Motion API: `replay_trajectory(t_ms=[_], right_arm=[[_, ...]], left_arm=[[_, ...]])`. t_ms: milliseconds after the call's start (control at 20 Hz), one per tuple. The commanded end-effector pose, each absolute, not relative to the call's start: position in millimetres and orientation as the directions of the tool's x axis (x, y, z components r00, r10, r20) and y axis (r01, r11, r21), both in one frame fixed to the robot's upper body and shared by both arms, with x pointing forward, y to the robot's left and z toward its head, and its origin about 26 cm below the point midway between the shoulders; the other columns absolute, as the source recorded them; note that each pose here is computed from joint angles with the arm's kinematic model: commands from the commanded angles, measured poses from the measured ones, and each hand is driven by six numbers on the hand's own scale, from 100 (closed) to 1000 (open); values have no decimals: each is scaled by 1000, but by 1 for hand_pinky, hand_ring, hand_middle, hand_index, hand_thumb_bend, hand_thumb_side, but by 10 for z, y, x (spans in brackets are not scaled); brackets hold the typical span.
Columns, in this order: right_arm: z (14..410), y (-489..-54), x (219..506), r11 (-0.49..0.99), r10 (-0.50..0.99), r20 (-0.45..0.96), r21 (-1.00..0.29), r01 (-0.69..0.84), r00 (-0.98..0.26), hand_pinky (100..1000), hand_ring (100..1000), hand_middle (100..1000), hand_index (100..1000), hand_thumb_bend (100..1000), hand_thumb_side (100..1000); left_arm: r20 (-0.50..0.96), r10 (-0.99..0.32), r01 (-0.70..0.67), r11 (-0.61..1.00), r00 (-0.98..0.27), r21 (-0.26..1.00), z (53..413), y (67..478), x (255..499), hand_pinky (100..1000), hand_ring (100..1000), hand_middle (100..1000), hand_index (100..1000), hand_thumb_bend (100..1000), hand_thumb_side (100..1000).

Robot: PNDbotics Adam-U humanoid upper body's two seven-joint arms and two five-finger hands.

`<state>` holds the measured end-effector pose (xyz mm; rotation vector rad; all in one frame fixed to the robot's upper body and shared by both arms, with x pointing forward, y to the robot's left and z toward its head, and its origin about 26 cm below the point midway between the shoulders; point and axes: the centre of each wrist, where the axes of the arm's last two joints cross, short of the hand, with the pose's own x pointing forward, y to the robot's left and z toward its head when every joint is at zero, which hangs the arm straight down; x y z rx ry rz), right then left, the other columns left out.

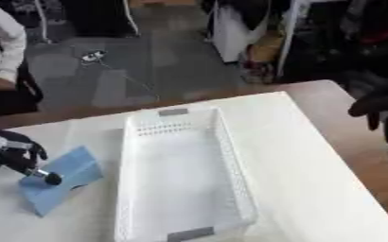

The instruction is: Pick up objects on the table and place them in the box.

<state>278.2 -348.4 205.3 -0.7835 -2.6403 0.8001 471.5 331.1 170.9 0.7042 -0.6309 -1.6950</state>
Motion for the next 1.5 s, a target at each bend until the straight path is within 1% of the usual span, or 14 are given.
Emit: replay_trajectory(t_ms=[50, 100, 150, 200, 250, 300, 350, 400, 800, 1250, 1500], right_arm=[[2180, -3479, 2775, 688, 561, 56, -586, 428, -826, 190, 434, 484, 579, 100, 993], [2181, -3478, 2775, 688, 561, 56, -586, 428, -826, 189, 434, 484, 579, 100, 993], [2181, -3478, 2775, 688, 561, 56, -586, 428, -826, 189, 434, 484, 579, 100, 993], [2182, -3477, 2776, 689, 561, 56, -585, 428, -826, 189, 434, 484, 579, 100, 993], [2183, -3477, 2776, 689, 561, 56, -585, 428, -826, 189, 434, 484, 579, 100, 993], [2184, -3476, 2777, 689, 561, 56, -585, 428, -826, 189, 433, 484, 579, 100, 993], [2185, -3475, 2778, 690, 560, 56, -584, 428, -826, 189, 433, 484, 579, 100, 993], [2186, -3474, 2778, 690, 560, 56, -584, 428, -827, 189, 433, 484, 579, 100, 993], [2193, -3463, 2785, 692, 556, 55, -583, 425, -830, 187, 433, 484, 579, 100, 993], [2208, -3450, 2794, 695, 552, 52, -580, 424, -833, 187, 432, 484, 579, 100, 994], [2215, -3445, 2798, 697, 549, 51, -579, 423, -834, 187, 432, 484, 579, 100, 996]], left_arm=[[-141, -976, 612, -212, -164, 762, 1862, 3362, 4744, 406, 682, 833, 963, 1000, 852], [-141, -976, 608, -212, -163, 765, 1855, 3367, 4747, 423, 705, 851, 973, 1000, 847], [-141, -976, 604, -212, -163, 768, 1847, 3373, 4750, 421, 703, 849, 972, 1000, 847], [-142, -976, 601, -212, -163, 771, 1839, 3378, 4751, 461, 734, 866, 980, 1000, 840], [-142, -976, 598, -212, -163, 773, 1829, 3384, 4753, 456, 731, 865, 980, 1000, 842], [-142, -976, 595, -212, -162, 775, 1819, 3389, 4754, 508, 759, 877, 985, 1000, 836], [-142, -976, 594, -212, -162, 776, 1809, 3393, 4755, 503, 756, 876, 984, 1000, 837], [-142, -977, 593, -211, -162, 777, 1798, 3397, 4756, 535, 773, 882, 985, 1000, 832], [-138, -978, 597, -204, -154, 776, 1715, 3429, 4764, 548, 780, 884, 989, 1000, 789], [-143, -979, 598, -203, -147, 775, 1625, 3464, 4764, 584, 801, 895, 991, 1000, 774], [-139, -978, 598, -206, -156, 775, 1578, 3459, 4764, 582, 801, 895, 992, 1000, 765]])
